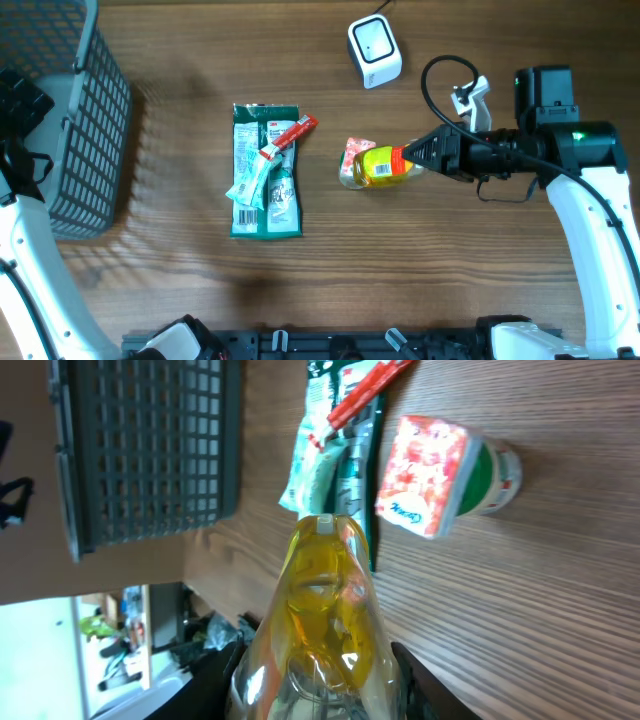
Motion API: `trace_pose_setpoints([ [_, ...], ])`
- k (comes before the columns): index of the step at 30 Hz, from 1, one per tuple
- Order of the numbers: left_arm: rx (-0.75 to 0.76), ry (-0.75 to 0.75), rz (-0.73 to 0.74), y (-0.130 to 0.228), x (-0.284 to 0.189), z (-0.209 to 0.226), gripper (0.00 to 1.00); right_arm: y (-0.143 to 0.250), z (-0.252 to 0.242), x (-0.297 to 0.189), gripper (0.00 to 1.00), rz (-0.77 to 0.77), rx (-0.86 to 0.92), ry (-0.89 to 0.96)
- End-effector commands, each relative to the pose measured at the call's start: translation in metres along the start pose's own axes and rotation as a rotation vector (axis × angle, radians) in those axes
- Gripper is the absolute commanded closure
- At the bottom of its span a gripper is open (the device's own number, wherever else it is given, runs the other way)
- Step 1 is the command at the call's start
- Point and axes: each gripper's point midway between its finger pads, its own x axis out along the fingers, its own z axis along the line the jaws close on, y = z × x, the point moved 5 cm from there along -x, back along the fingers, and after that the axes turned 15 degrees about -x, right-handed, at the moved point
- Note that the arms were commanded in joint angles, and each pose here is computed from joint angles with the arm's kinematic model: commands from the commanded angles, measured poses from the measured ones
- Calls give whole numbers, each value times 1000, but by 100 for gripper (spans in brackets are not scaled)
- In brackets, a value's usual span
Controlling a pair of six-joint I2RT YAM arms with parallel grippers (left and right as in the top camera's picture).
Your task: Scan the item barcode
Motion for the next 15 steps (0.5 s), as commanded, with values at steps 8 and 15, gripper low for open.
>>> trace_pose_setpoints([
  [8,15,6,-8,-3,-2,0,0,2,54,-1,96,-16,-308,-289],
  [15,15,6,-7,-3,-2,0,0,17,85,23,96,65,-457,-356],
])
